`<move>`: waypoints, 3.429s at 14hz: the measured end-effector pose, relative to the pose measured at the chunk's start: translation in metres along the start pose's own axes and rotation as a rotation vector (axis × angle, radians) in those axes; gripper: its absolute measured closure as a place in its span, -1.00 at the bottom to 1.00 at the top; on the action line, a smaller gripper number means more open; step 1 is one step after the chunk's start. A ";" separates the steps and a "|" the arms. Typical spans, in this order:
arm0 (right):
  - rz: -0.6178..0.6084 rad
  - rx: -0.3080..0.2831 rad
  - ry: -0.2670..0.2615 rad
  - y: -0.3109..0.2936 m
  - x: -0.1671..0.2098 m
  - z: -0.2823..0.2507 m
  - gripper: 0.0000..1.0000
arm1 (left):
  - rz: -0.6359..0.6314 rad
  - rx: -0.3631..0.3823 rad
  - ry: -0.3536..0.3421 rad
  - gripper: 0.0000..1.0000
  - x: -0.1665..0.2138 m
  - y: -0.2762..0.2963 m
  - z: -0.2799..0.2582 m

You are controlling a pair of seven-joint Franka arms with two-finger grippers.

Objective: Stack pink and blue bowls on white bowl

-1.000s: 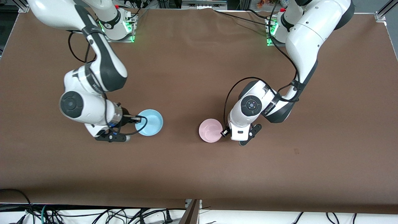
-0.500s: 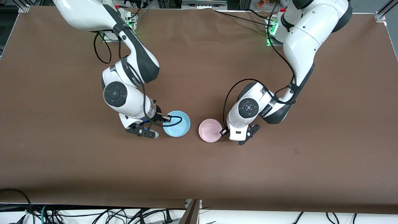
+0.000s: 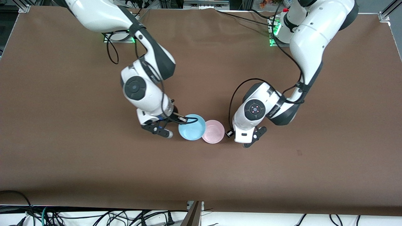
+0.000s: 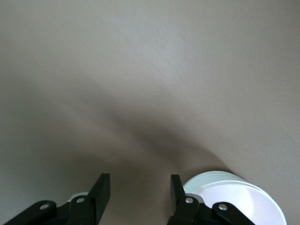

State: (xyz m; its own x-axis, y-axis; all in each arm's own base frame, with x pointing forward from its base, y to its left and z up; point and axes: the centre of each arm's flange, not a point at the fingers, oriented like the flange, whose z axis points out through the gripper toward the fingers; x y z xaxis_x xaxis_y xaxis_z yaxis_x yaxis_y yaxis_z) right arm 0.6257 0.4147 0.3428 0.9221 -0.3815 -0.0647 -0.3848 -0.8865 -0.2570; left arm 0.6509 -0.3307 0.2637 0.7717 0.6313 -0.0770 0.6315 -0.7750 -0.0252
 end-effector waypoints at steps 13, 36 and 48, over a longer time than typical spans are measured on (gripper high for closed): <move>0.085 0.090 0.023 -0.040 -0.034 0.087 0.96 | 0.551 0.102 0.043 -0.29 0.106 -0.168 -0.307; 0.065 0.042 0.003 -0.032 -0.031 0.103 0.96 | 0.733 0.134 0.044 -0.27 0.077 -0.238 -0.277; 0.018 0.071 0.041 -0.041 -0.012 0.067 -0.97 | 0.721 0.130 0.063 -0.28 0.072 -0.246 -0.279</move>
State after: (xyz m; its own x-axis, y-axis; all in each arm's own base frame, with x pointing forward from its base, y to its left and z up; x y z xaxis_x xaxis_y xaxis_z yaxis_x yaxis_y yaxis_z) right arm 0.6333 0.4726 0.2895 0.9120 -0.4091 -0.0307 -0.3963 -0.8591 -0.3239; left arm 0.5721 -0.0867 0.5420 0.9973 -0.0390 -0.0615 -0.0455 -0.9931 -0.1079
